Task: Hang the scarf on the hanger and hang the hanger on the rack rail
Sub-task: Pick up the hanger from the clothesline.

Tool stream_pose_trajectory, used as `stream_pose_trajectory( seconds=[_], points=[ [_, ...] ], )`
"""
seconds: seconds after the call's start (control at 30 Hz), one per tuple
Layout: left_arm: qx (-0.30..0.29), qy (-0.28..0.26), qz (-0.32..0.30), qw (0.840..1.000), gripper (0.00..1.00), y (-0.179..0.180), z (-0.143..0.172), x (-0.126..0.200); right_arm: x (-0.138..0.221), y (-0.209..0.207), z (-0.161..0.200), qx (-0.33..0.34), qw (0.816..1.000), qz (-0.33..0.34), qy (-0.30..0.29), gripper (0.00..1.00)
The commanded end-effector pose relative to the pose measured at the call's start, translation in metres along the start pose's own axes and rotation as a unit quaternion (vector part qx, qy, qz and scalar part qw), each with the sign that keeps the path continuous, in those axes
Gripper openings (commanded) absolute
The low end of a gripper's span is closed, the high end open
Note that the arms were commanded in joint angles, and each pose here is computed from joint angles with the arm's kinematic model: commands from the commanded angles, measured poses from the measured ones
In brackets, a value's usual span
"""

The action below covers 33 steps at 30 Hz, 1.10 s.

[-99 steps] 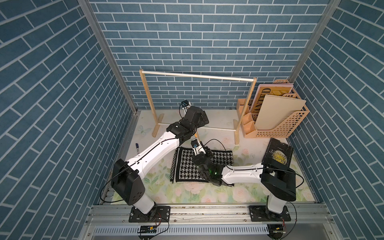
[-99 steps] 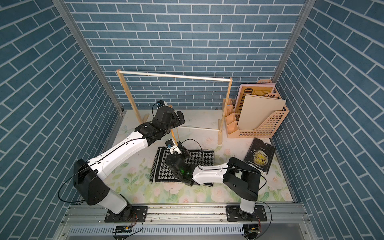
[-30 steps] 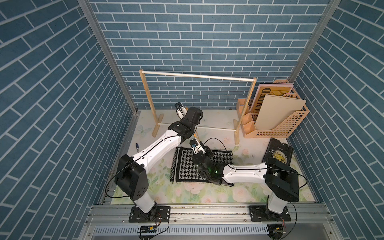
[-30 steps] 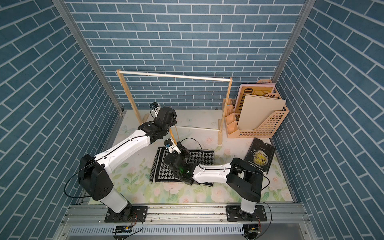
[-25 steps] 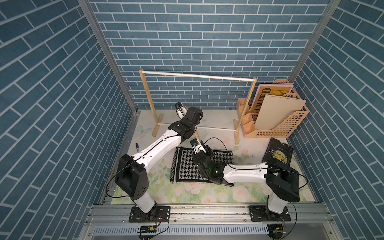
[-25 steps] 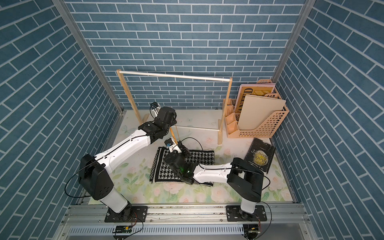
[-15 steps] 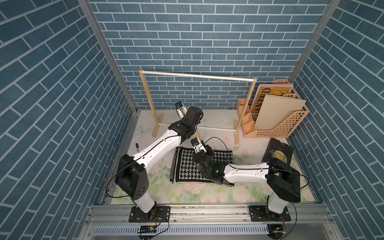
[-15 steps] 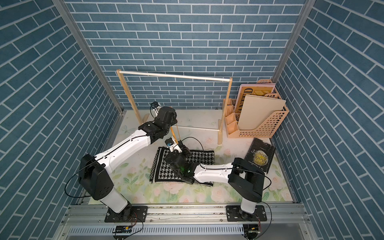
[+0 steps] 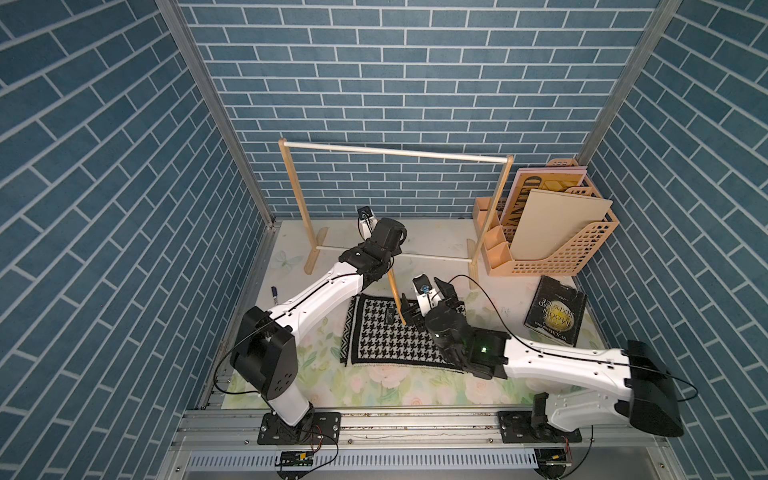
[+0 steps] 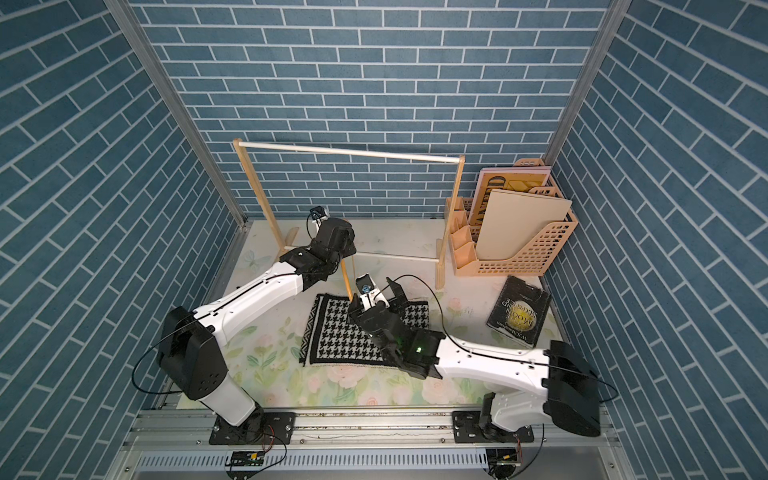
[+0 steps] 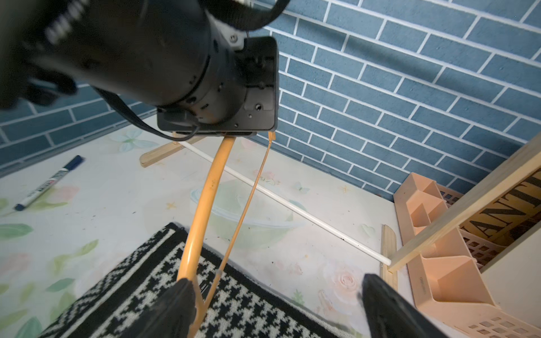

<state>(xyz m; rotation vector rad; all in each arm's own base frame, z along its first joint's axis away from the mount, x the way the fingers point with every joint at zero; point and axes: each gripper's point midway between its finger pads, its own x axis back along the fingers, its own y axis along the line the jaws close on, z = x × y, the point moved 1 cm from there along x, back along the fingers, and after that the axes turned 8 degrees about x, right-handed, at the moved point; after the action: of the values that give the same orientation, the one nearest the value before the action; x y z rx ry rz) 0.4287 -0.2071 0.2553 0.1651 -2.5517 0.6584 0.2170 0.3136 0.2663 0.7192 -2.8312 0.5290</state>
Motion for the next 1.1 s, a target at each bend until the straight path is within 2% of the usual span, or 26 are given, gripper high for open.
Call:
stream_pose_trajectory(
  seconds=[0.0,0.1,0.23,0.33,0.43,0.57,0.73,0.87,1.07],
  points=[
    [-0.029,-0.001,0.028,0.999,0.0,-0.01,-0.006,0.007,0.022,0.008,0.052,-0.004,0.994,-0.073,0.084,0.93],
    [-0.064,0.016,0.038,0.997,0.0,-0.017,0.004,0.015,0.039,-0.004,0.078,-0.051,0.989,-0.075,0.115,0.93],
    [-0.102,0.041,0.071,0.991,0.0,-0.035,0.023,0.039,0.047,-0.043,0.114,-0.132,0.982,-0.014,0.137,0.9],
    [-0.131,0.056,0.103,0.984,0.0,-0.056,0.05,0.068,0.039,-0.066,0.138,-0.213,0.968,-0.011,0.131,0.9],
    [-0.143,0.077,0.117,0.98,0.0,-0.062,0.088,0.09,0.03,-0.083,0.158,-0.271,0.954,-0.02,0.128,0.88],
    [-0.1,0.093,0.132,0.982,0.0,-0.052,0.134,0.103,0.018,-0.088,0.178,-0.288,0.945,-0.021,0.151,0.88],
    [-0.048,0.074,0.118,0.989,0.0,-0.017,0.162,0.105,0.01,-0.072,0.206,-0.303,0.934,-0.038,0.185,0.87],
    [-0.027,0.062,0.113,0.991,0.0,-0.003,0.176,0.106,0.013,-0.064,0.223,-0.334,0.923,-0.044,0.187,0.85],
    [-0.012,0.038,0.111,0.993,0.0,0.003,0.18,0.107,0.018,-0.055,0.241,-0.356,0.911,-0.056,0.201,0.83]
  ],
)
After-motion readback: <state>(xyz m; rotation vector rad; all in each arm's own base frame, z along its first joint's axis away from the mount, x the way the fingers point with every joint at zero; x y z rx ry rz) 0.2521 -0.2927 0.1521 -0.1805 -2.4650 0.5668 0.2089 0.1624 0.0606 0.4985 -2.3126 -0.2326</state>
